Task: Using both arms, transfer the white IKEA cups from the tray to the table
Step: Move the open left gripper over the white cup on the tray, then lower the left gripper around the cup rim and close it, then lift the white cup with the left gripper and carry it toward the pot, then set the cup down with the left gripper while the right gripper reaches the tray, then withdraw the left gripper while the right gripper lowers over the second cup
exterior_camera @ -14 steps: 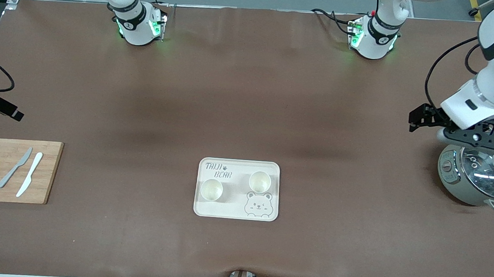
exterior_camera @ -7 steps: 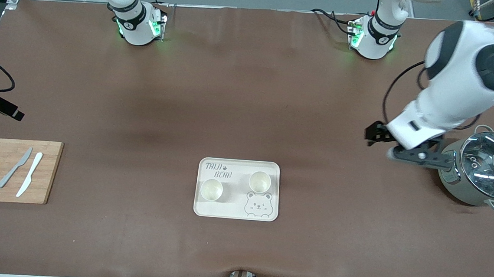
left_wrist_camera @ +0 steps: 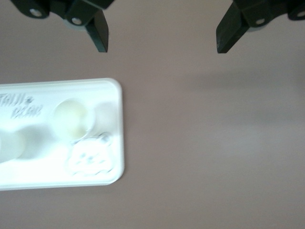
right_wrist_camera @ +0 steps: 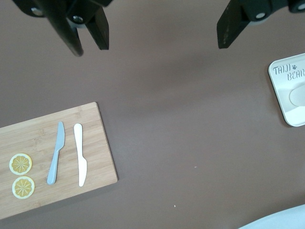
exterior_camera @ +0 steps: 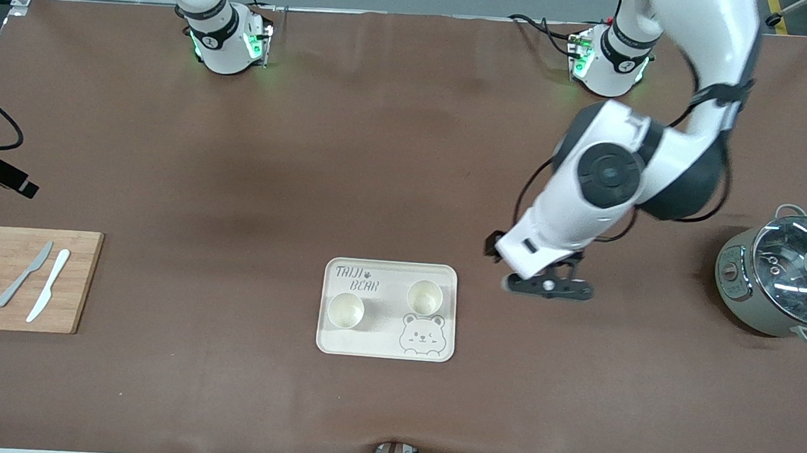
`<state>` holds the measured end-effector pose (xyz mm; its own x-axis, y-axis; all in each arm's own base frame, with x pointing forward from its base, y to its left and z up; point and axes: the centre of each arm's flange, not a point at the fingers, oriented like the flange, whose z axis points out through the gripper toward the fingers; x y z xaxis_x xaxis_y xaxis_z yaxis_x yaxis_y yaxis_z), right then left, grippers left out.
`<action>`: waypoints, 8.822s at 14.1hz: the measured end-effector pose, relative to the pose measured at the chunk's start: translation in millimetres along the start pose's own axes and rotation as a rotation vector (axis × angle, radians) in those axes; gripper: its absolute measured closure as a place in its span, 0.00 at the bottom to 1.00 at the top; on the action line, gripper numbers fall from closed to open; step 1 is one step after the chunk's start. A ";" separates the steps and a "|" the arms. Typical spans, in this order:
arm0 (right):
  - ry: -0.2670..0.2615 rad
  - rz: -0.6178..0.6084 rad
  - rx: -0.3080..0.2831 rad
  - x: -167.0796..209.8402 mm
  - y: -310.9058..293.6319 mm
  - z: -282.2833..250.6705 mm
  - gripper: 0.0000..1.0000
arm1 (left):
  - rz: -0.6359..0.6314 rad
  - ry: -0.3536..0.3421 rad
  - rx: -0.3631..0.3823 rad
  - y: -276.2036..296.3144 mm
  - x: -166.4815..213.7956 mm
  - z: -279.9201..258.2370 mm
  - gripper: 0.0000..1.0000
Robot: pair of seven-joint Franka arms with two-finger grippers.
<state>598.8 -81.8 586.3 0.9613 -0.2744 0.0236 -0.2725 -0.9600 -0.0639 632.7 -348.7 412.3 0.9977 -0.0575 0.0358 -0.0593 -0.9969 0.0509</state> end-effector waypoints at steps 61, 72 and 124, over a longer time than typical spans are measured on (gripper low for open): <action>-0.018 -0.111 0.017 11.1 14.2 2.7 0.00 | 0.151 0.177 -0.046 -256.7 -68.7 150.8 0.96; -0.002 0.158 0.065 -41.2 -216.7 32.3 0.00 | 0.171 0.214 -0.064 -302.7 -89.1 164.7 0.96; 0.141 0.127 0.004 -62.3 -421.4 366.6 0.00 | 0.104 0.014 -0.042 -286.2 -67.9 -202.0 0.00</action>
<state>668.5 360.0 246.0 0.9042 -0.3982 0.1546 -0.3904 -0.9172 -0.0790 575.3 -48.7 596.9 0.9855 -0.1594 0.0574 -0.1640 -0.9826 0.0877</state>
